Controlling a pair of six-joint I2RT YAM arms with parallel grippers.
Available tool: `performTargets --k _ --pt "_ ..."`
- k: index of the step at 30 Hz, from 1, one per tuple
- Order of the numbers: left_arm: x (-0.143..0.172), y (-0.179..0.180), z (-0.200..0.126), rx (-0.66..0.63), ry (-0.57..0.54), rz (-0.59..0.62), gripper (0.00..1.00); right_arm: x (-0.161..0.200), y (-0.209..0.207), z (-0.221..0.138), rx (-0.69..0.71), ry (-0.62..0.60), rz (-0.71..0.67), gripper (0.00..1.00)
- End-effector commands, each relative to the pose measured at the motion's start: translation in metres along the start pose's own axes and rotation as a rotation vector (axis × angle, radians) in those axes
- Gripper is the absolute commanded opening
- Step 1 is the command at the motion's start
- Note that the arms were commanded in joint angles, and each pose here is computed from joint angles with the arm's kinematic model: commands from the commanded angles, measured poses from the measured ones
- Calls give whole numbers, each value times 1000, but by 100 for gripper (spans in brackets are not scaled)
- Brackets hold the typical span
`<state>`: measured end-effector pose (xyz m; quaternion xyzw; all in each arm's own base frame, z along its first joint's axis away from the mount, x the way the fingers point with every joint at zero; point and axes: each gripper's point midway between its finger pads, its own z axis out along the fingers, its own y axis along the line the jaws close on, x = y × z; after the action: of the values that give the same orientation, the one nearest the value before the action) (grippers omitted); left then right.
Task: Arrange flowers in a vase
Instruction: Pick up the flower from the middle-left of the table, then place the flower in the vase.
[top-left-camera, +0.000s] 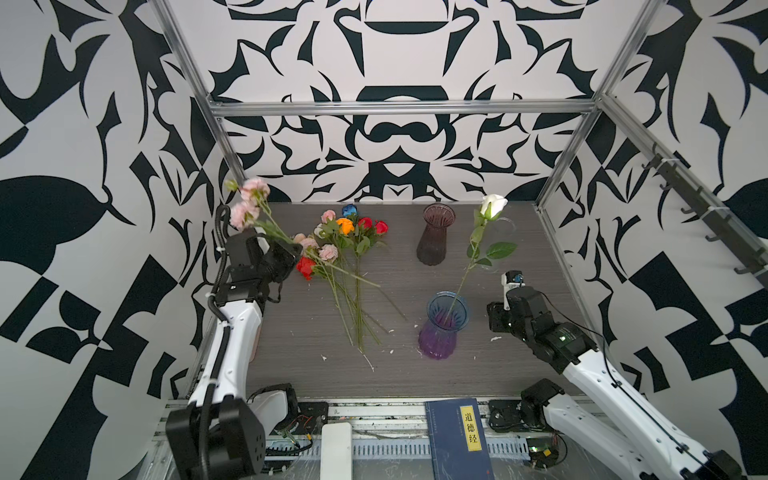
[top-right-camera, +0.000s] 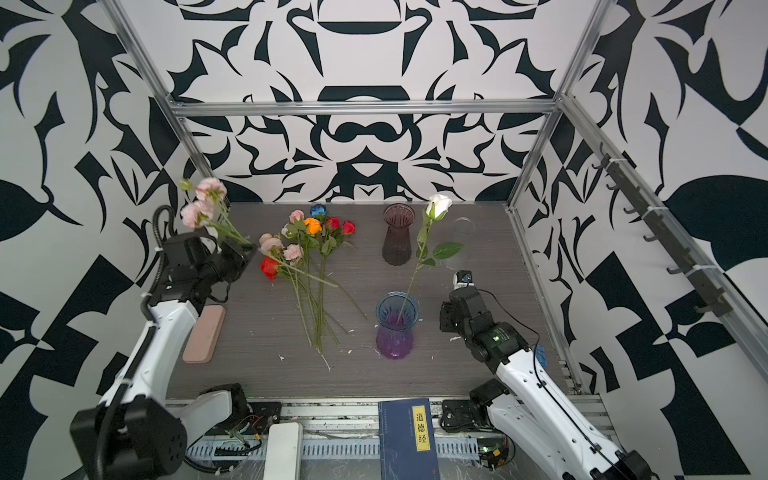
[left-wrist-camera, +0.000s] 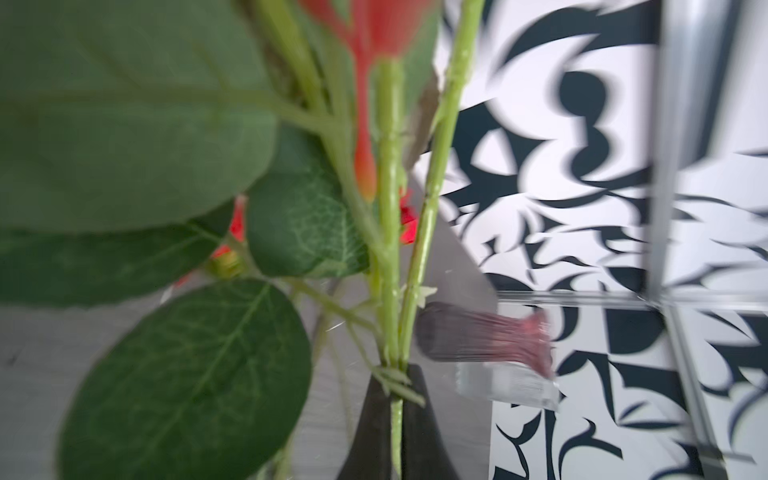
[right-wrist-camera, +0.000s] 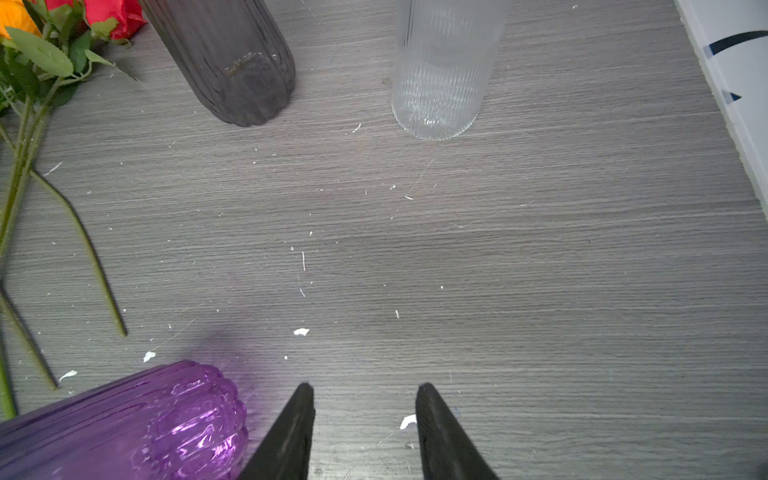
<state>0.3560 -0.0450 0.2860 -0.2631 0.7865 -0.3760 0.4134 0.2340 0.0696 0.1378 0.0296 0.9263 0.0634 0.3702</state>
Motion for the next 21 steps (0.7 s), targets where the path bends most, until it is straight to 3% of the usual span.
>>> performTargets --k 1,6,10,15,20,21 --pt "3 -63 -18 72 -2 121 0 -9 1 -3 -1 -33 5 44" --pt "25 -182 -53 331 -99 355 0 -9 1 -4 -3 -39 7 44" --pt "67 -264 -75 542 -34 562 0 -9 1 -5 -5 -45 5 44" --pt "132 -307 -87 632 19 843 0 -10 1 -6 -8 -50 7 44" --pt "174 -318 -89 647 46 994 0 -10 1 -7 -11 -54 8 44" --pt "188 -315 -75 626 74 1022 0 -11 2 -7 -12 -55 9 45"
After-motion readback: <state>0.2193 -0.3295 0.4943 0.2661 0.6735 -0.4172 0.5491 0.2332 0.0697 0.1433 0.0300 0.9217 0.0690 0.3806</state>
